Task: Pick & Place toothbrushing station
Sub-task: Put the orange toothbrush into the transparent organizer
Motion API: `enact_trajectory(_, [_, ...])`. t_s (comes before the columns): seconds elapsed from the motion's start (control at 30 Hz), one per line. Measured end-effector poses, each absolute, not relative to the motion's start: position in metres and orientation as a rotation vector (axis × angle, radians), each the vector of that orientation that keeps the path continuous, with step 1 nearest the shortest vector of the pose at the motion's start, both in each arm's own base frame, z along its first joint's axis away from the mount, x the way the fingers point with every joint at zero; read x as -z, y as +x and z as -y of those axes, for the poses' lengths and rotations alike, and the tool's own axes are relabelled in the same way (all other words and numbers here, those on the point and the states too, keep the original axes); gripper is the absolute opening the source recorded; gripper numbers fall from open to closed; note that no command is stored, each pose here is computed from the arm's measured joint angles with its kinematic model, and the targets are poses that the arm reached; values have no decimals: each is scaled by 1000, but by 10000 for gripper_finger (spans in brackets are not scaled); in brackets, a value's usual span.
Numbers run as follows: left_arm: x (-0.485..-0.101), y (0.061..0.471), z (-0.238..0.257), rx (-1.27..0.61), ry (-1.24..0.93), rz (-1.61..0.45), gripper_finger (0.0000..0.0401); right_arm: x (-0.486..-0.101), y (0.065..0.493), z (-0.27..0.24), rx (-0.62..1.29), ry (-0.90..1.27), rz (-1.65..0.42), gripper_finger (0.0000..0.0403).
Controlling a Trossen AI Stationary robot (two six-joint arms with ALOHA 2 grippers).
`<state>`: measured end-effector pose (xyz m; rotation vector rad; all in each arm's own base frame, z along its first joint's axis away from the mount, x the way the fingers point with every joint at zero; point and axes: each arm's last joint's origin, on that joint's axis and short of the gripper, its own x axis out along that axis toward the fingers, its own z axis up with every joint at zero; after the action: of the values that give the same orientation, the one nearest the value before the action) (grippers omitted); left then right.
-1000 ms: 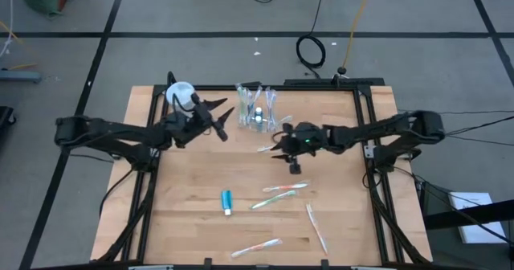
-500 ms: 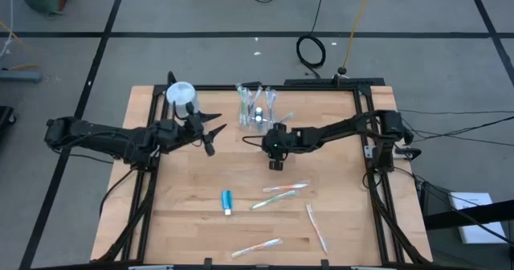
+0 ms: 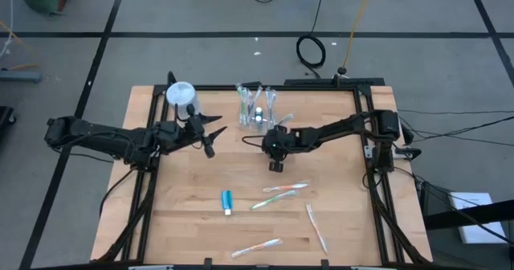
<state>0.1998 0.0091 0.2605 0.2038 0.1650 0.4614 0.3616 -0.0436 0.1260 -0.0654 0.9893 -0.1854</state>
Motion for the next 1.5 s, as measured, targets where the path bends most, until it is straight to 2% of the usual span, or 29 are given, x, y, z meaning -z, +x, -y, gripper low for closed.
enact_trajectory(0.07, [-260,200,-9,-461,204,-165,184,-131,361,40,183,-74,-975,10])
enact_trajectory(0.13, [-261,200,-9,-461,203,-164,184,-141,361,37,184,-73,-938,9])
enact_trajectory(0.27, [-261,200,-9,-462,204,-163,184,-179,360,32,308,25,-763,10])
enact_trajectory(0.37, [-261,200,-9,-461,203,-164,184,-210,356,26,323,68,-622,3])
enact_trajectory(0.53, [-261,200,-9,-461,203,-162,184,-260,356,16,315,-80,-214,1])
enact_trajectory(0.63, [-261,200,-9,-461,200,-160,184,-270,355,23,356,-115,78,1])
enact_trajectory(0.7, [-261,200,-9,-462,190,-157,184,-267,353,29,388,-114,187,0])
enact_trajectory(0.77, [-262,200,-9,-463,181,-146,184,-257,352,36,420,-137,204,0])
enact_trajectory(0.97, [-262,200,-9,-462,198,-147,184,-222,357,70,641,-214,90,0])
enact_trajectory(1.1, [-262,200,-9,-462,199,-147,184,-206,359,79,717,-216,31,0])
enact_trajectory(1.5, [-262,200,-9,-462,195,-148,184,-199,360,39,913,-302,-118,0])
